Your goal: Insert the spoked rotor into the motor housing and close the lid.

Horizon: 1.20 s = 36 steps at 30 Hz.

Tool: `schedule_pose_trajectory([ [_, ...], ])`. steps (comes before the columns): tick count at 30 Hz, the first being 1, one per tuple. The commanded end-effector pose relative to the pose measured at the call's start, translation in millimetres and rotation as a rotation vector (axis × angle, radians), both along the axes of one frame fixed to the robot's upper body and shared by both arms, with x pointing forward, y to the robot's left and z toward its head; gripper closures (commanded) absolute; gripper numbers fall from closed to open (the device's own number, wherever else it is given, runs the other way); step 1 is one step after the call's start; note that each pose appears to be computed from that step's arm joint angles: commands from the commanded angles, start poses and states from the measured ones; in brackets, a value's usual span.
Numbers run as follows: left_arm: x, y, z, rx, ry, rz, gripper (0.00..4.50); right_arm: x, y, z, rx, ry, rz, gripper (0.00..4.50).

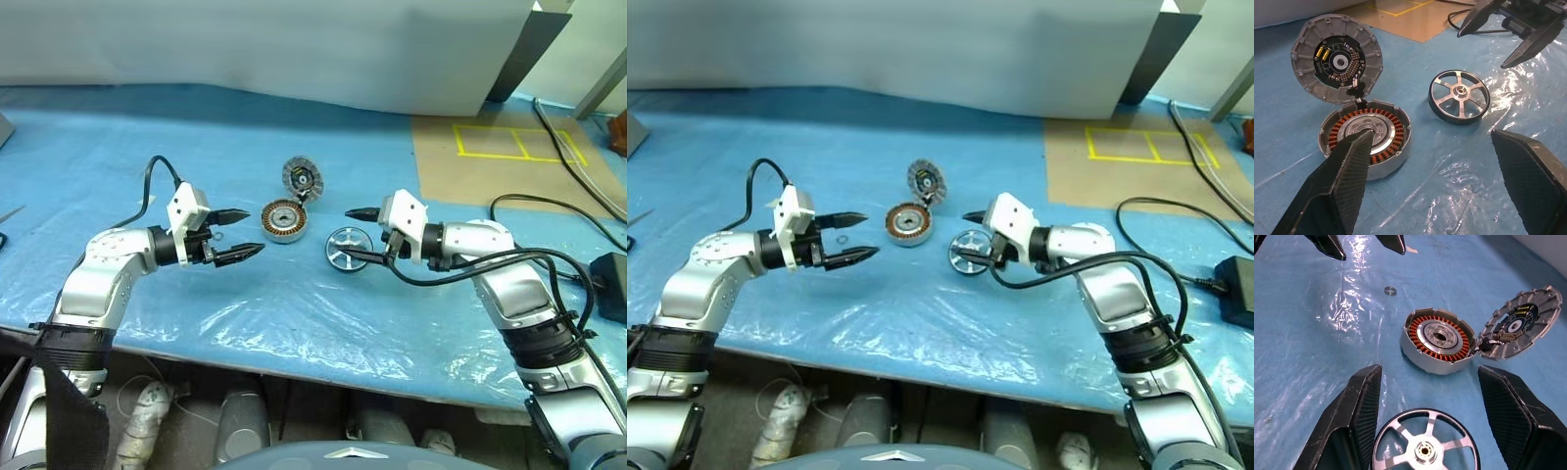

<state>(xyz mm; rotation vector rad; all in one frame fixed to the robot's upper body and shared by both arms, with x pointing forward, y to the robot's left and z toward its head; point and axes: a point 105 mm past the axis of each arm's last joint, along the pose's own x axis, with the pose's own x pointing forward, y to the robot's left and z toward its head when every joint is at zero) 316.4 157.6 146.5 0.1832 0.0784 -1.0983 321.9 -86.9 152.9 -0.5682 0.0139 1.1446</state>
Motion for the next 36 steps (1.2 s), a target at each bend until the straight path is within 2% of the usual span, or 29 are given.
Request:
schedule_pose_trajectory([
  [1, 0.9, 3.4, 5.2, 0.003, -0.04, 0.011, 0.48, 4.8, 22.9, 14.1, -0.023, -0.064, 0.083, 1.26],
  [6, 4.7, 6.3, 2.7, -0.007, -0.058, 0.054, 0.48, 19.8, 58.1, 9.4, -0.165, -0.125, 0.198, 1.26],
  [9, 5.5, 10.3, 0.6, -0.012, -0.065, 0.087, 0.48, 27.8, 75.7, 9.5, -0.191, -0.108, 0.255, 1.26],
  [16, 1.4, 17.2, -3.1, -0.025, -0.069, 0.131, 0.48, 59.0, 85.0, -7.1, -0.3, -0.082, 0.253, 1.26],
  [22, -2.8, 10.9, -6.2, -0.048, -0.068, 0.137, 0.48, 66.2, 95.4, -25.1, -0.388, -0.06, 0.277, 1.26],
  [28, -5.9, 7.9, -9.1, -0.057, -0.064, 0.146, 0.48, 75.3, 108.2, -25.9, -0.43, -0.105, 0.239, 1.26],
  [36, -8.9, 1.6, -10.5, -0.061, -0.06, 0.136, 0.48, 70.7, 104.1, -35.6, -0.513, -0.112, 0.3, 1.26],
])
